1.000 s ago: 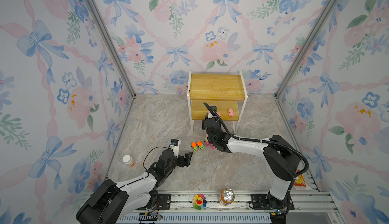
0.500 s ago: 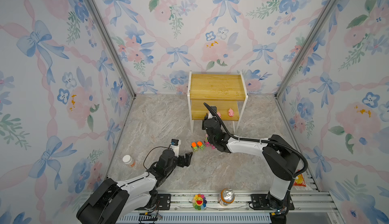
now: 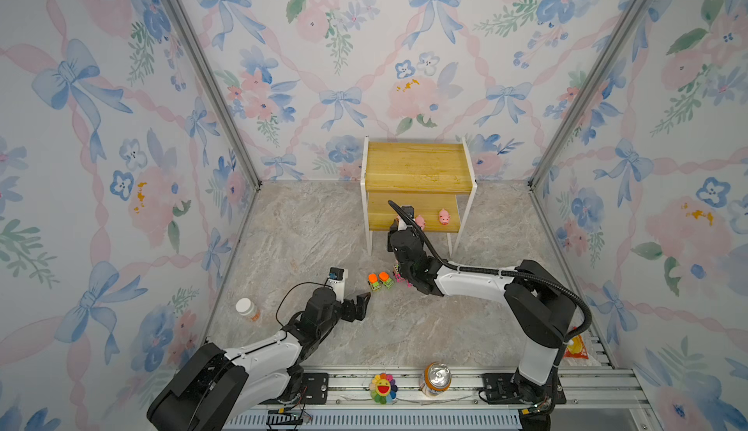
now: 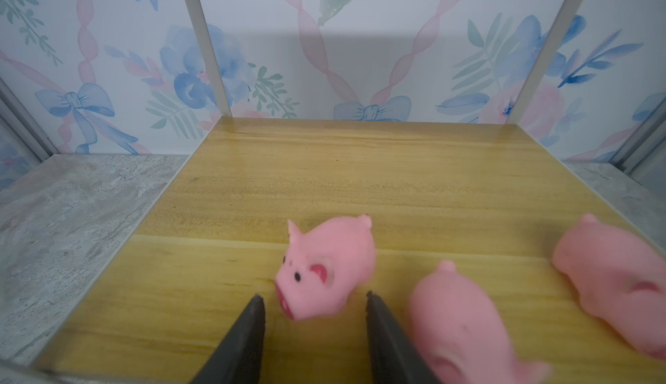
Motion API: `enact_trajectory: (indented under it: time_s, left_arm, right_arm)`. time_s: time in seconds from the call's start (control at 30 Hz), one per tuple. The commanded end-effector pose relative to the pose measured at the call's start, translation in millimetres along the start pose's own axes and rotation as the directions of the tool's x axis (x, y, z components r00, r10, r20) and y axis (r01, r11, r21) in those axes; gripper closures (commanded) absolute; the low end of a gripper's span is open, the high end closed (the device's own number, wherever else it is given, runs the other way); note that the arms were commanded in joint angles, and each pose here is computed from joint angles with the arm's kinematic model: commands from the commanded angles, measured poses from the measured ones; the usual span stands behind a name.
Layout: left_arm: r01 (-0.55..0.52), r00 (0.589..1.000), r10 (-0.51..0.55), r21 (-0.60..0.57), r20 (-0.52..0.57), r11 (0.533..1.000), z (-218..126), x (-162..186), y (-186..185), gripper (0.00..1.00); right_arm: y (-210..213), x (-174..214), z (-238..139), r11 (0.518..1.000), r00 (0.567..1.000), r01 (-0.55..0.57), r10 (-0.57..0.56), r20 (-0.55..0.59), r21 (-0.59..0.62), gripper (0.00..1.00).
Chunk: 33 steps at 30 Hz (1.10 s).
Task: Place and organize the plastic toys onto the shelf
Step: 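Open the right gripper to release the pink pig on the shelf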
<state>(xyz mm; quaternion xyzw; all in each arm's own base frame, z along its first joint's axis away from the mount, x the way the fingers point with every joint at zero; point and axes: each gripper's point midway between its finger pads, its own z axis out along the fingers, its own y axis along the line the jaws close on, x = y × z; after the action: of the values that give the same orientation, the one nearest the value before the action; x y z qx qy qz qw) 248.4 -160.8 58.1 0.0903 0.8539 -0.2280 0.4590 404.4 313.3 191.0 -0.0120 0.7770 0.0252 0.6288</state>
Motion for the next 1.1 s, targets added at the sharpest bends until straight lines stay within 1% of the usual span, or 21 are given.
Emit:
enact_trajectory:
  time_s: [0.0,0.43,0.83,1.07]
  left_arm:
    - [-0.017,1.0,0.017,-0.003,0.002,1.0,0.7,-2.8,-1.5,0.02]
    - [-0.018,1.0,0.018,-0.002,0.0,1.0,0.8,-1.9,-2.0,0.02]
    - [-0.018,1.0,0.018,-0.001,0.004,1.0,0.0,-2.3,-2.8,0.02]
    - [-0.019,1.0,0.019,-0.006,0.011,1.0,-1.1,-2.6,-2.5,0.02]
  right_arm:
    - [-4.1,11.5,-6.1,0.999,0.999,0.044,-0.043,-0.023,0.018,0.51]
    - [-1.5,19.6,-18.7,0.998,0.997,0.062,-0.062,-0.037,0.014,0.47]
    - [-8.1,25.0,-33.3,0.996,0.995,0.086,-0.084,-0.047,0.021,0.39]
    - [-10.0,24.1,-44.7,0.996,0.995,0.086,-0.086,-0.046,-0.002,0.35]
